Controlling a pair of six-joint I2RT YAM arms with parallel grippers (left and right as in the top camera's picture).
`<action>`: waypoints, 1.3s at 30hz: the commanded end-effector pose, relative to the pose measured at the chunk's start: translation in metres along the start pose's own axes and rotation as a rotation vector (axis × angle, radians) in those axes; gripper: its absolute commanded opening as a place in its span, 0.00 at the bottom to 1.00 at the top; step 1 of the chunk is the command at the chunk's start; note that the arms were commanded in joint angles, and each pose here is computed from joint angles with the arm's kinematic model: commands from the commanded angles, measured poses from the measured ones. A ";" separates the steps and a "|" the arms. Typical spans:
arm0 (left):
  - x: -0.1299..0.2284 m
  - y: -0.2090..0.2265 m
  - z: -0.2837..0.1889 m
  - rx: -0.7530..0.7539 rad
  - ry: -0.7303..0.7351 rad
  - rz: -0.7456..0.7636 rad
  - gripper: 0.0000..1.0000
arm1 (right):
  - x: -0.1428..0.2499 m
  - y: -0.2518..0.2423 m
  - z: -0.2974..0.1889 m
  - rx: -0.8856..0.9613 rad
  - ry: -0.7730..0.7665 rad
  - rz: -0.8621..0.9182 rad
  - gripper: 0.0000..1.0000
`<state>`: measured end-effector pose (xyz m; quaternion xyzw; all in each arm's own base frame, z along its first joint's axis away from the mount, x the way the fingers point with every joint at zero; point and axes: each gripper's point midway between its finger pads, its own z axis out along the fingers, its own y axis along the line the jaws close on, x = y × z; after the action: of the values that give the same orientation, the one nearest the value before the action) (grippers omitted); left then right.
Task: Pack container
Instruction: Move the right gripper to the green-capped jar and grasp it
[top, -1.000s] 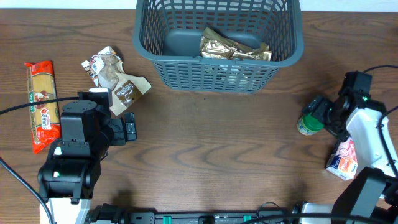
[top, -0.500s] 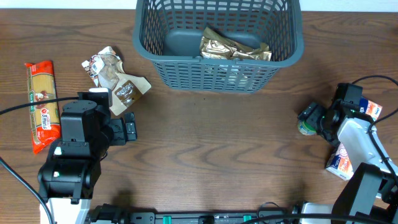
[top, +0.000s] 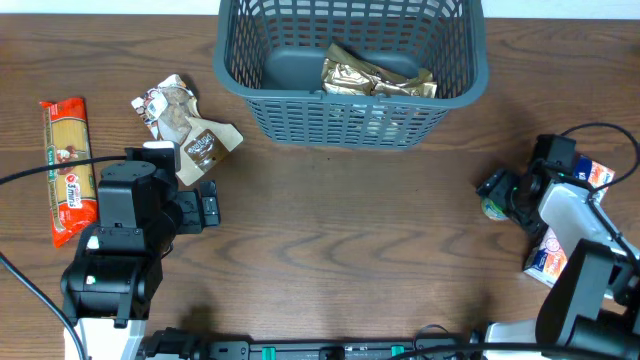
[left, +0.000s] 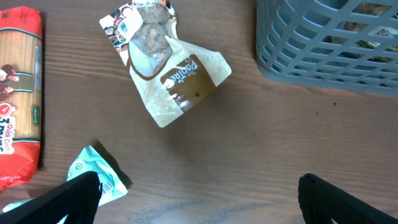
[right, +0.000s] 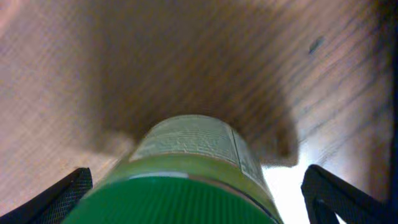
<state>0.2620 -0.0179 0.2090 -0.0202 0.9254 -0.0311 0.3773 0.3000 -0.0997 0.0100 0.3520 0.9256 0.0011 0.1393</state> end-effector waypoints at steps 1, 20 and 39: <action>-0.007 0.000 -0.005 -0.006 -0.020 0.016 0.98 | 0.014 -0.006 0.016 0.031 0.059 -0.002 0.85; -0.007 0.000 -0.005 -0.006 -0.020 0.016 0.99 | 0.013 0.005 0.017 0.012 0.055 -0.025 0.01; -0.007 0.000 -0.005 -0.006 -0.019 0.016 0.98 | -0.120 0.061 -0.134 -0.079 -0.220 -0.105 0.01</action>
<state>0.2618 -0.0179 0.2088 -0.0202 0.9256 -0.0311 0.3768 0.3693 -0.1129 0.1133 0.3180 0.9312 0.0047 0.1783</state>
